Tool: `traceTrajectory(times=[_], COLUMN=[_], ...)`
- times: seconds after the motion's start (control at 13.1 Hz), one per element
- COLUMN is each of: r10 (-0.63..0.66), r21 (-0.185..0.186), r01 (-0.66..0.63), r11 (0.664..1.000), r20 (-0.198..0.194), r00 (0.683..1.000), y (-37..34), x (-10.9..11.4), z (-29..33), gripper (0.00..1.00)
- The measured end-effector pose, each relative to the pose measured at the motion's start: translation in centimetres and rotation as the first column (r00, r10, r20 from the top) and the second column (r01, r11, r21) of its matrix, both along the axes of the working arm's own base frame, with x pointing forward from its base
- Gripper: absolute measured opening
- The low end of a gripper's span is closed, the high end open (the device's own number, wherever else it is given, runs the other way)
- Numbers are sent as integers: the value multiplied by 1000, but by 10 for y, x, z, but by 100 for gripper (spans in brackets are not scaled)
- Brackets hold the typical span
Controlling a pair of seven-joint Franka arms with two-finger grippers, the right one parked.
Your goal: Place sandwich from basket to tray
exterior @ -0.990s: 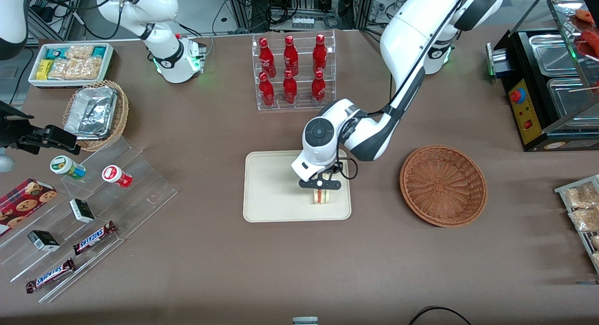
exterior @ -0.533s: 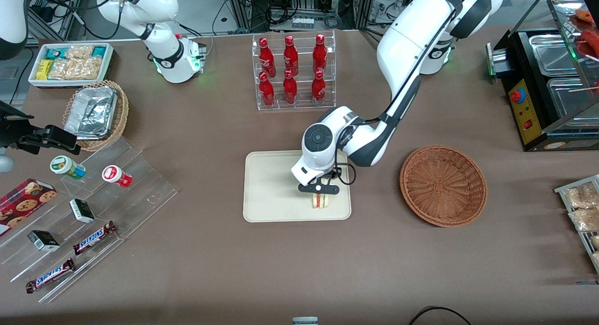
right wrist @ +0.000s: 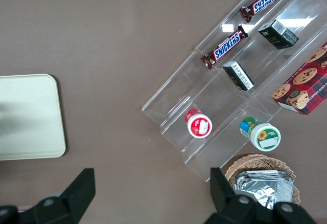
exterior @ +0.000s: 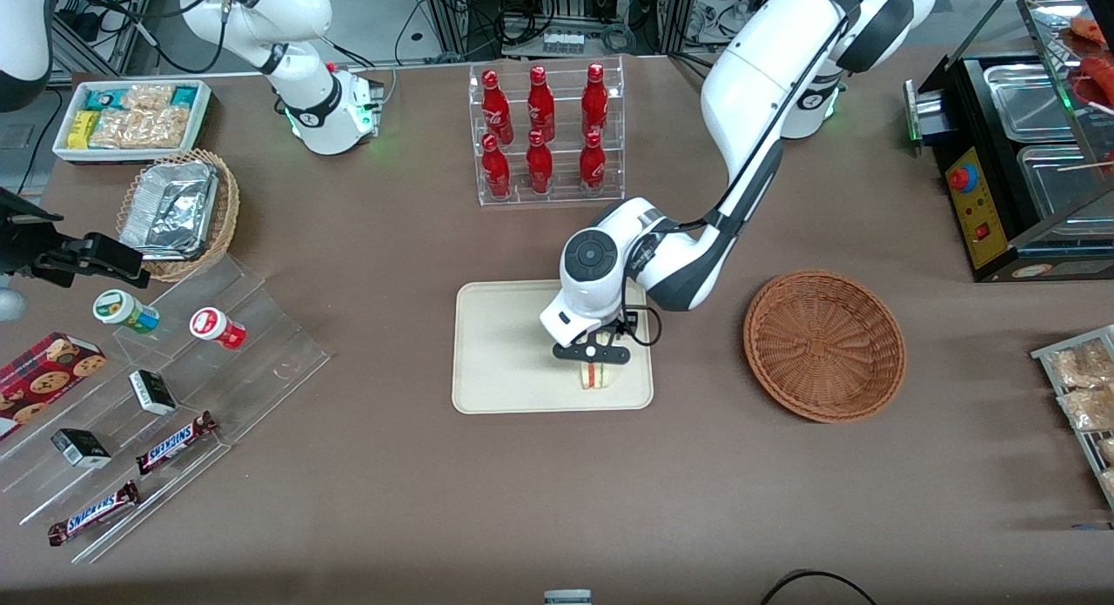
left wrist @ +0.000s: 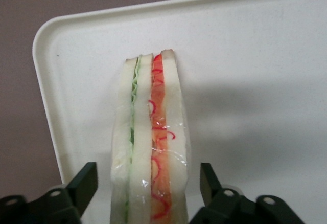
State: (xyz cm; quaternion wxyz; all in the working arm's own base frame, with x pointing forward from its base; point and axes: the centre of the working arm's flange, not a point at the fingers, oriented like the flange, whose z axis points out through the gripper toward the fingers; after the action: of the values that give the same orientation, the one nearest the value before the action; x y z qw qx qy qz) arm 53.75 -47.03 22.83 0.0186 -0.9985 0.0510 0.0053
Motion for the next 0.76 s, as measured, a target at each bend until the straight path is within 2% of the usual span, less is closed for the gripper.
traceTrajectory(times=[0.08,0.38,0.76], r10=[2,28,129], r21=[-6,-38,-26], r01=[-1,-25,-127], r11=[1000,999,992], r20=[9,72,112], r00=[1000,997,985], y=[-1,5,65], x=[3,19,54], z=[6,58,143], gripper=[100,100,100])
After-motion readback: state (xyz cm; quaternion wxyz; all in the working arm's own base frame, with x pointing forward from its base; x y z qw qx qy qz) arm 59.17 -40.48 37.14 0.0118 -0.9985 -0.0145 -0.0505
